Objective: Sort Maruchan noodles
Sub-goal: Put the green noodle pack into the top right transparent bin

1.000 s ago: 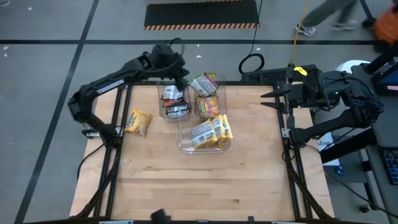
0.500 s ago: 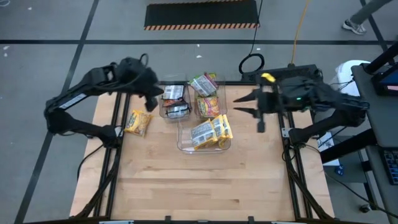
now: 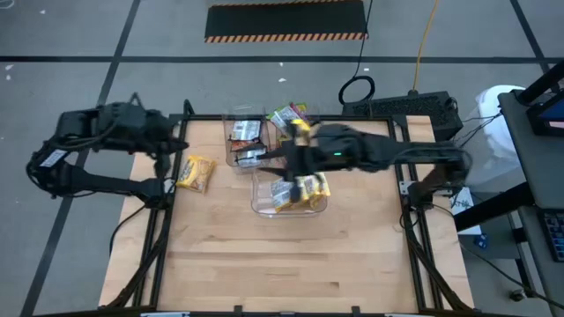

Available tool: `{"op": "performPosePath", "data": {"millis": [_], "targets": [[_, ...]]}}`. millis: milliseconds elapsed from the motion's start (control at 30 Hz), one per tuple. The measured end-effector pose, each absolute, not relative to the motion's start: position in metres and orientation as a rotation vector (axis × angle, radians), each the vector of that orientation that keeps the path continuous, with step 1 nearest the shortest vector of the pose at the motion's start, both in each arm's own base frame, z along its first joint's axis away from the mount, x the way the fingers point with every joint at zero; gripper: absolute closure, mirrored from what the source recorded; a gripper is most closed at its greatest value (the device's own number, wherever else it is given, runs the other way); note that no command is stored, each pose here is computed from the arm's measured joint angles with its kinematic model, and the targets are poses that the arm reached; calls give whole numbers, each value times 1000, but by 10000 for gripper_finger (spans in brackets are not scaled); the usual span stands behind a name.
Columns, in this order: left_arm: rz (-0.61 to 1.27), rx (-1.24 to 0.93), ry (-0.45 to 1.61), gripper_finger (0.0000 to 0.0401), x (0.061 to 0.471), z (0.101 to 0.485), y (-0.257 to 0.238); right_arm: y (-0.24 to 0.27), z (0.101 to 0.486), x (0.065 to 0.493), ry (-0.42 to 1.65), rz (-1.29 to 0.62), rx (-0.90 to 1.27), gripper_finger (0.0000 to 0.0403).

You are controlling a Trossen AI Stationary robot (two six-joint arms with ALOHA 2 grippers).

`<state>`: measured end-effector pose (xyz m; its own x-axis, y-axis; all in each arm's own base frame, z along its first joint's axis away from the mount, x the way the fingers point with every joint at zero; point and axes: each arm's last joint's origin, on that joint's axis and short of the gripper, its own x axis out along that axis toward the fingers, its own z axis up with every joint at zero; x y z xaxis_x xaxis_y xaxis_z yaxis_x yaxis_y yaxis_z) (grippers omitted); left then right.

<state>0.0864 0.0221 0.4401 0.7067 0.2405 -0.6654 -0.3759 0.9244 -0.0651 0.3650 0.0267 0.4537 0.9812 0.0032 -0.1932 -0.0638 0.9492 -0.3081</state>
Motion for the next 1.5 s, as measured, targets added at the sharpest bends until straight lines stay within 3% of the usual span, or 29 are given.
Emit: {"op": "performPosePath", "data": {"millis": [333,833,1200,1500], "targets": [[349,-214,675,375,29,437,9,28,442,455,127,138,-288,310],[349,-218,650,375,-10,430,1,20,328,539,232,207,-125,310],[341,-196,654,375,-9,430,1,30,267,567,250,223,-122,310],[290,-247,696,375,-2,422,1,31,278,561,272,228,-147,310]]}}
